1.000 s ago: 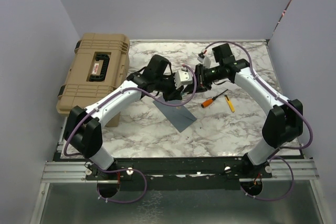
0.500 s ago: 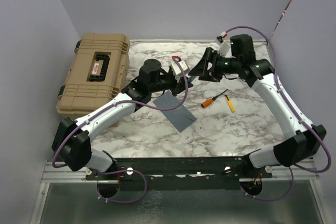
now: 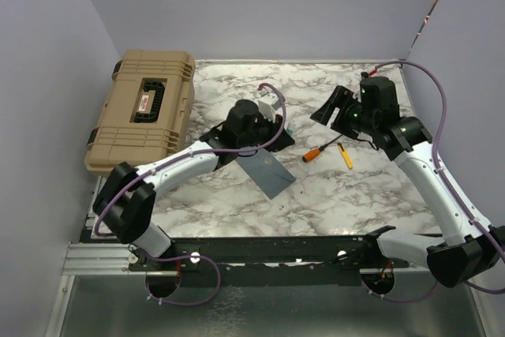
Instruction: Place the letter into the envelope and seal it
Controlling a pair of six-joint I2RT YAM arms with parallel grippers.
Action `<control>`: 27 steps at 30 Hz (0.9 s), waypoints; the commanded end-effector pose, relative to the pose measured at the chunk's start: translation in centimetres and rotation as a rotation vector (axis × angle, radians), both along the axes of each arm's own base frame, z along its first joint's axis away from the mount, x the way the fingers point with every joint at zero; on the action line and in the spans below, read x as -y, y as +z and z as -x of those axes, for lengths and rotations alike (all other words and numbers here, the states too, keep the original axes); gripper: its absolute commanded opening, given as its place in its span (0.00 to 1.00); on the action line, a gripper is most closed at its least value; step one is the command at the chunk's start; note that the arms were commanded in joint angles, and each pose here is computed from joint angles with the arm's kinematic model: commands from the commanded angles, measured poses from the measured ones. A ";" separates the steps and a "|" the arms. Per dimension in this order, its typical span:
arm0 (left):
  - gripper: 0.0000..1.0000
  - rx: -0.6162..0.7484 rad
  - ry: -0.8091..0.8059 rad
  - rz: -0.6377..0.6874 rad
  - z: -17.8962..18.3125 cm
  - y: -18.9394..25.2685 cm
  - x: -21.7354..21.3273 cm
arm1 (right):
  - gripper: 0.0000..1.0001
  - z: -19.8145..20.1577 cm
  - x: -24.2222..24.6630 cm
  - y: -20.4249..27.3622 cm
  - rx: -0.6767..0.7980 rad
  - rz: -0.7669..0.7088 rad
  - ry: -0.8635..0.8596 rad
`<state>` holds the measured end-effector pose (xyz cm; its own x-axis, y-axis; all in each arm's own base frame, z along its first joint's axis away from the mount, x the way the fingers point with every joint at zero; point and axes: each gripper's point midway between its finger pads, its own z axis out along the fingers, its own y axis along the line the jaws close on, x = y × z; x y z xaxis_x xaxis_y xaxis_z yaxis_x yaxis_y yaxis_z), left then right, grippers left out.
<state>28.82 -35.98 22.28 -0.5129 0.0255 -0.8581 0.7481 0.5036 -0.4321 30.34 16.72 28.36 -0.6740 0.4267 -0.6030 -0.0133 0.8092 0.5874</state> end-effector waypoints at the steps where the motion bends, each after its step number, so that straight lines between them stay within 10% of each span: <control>1: 0.00 -0.246 0.094 -0.073 0.7 -6.5 3.0 | 0.74 0.5 4.8 -5.6 -0.142 0.179 -0.229; 17: 0.31 -0.561 0.432 -0.264 -1.9 -18.2 4.8 | 0.74 3.8 6.8 -10.7 -0.239 0.194 -0.300; 27: 0.57 -0.500 0.395 -0.259 -2.5 -15.4 4.5 | 0.74 3.8 6.9 -10.1 -0.245 0.184 -0.315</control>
<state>30.45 -40.81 4.45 -0.8811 -0.0624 -0.4688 0.2117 0.8344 -0.5089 26.53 10.47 17.66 -0.6797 0.5175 -0.5197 0.3453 0.8510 0.3957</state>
